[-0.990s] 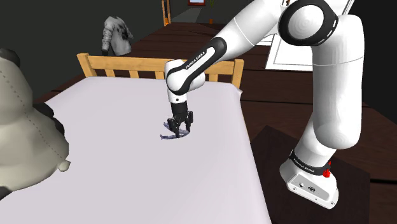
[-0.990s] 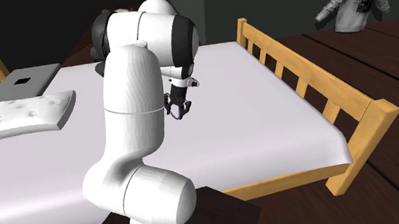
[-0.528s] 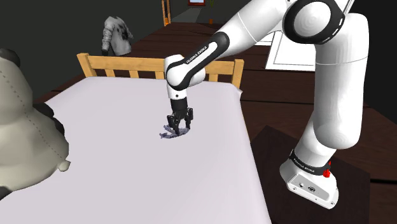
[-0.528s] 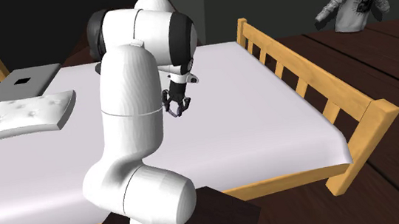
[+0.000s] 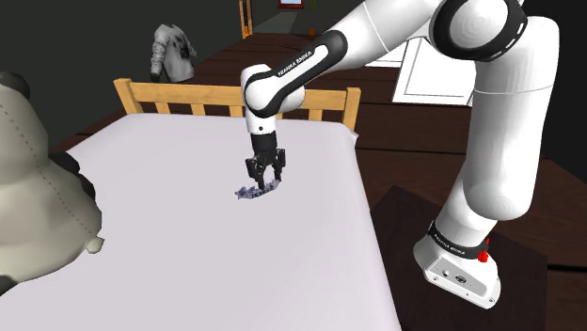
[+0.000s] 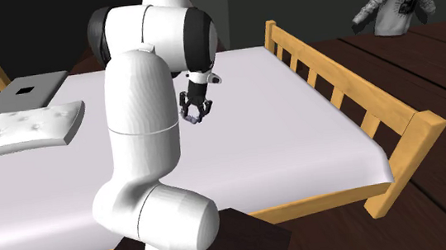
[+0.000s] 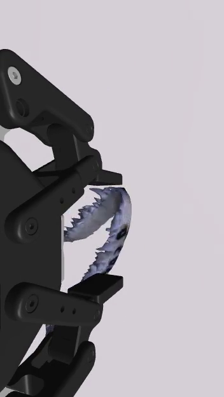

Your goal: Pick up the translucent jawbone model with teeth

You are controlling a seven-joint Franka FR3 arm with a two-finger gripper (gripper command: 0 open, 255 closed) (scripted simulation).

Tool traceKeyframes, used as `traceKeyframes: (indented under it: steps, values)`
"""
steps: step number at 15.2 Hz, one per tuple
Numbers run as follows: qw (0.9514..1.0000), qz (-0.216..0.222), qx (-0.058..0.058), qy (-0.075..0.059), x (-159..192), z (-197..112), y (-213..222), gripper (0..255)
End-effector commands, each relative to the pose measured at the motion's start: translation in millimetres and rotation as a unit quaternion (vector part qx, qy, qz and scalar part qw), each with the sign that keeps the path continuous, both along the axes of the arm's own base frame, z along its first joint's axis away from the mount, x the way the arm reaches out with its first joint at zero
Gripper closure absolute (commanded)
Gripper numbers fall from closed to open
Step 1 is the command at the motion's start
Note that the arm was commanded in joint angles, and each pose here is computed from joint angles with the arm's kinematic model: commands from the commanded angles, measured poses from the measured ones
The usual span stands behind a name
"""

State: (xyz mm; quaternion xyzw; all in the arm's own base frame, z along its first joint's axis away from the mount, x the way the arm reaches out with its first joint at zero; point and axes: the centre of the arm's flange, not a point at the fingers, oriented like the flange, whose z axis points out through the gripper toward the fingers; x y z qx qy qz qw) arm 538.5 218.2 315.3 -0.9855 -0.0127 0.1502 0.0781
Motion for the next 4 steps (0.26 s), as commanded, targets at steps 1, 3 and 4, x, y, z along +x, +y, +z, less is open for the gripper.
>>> traceKeyframes:
  steps: [1, 3, 4]
  values:
    - [1.0, 0.0, 0.0, 0.0, 0.4, 10.1, -0.4, 255]
    - [1.0, 0.0, 0.0, 0.0, 0.4, 16.2, -0.4, 255]
    - [1.0, 0.0, 0.0, 0.0, 0.4, 16.2, -0.4, 255]
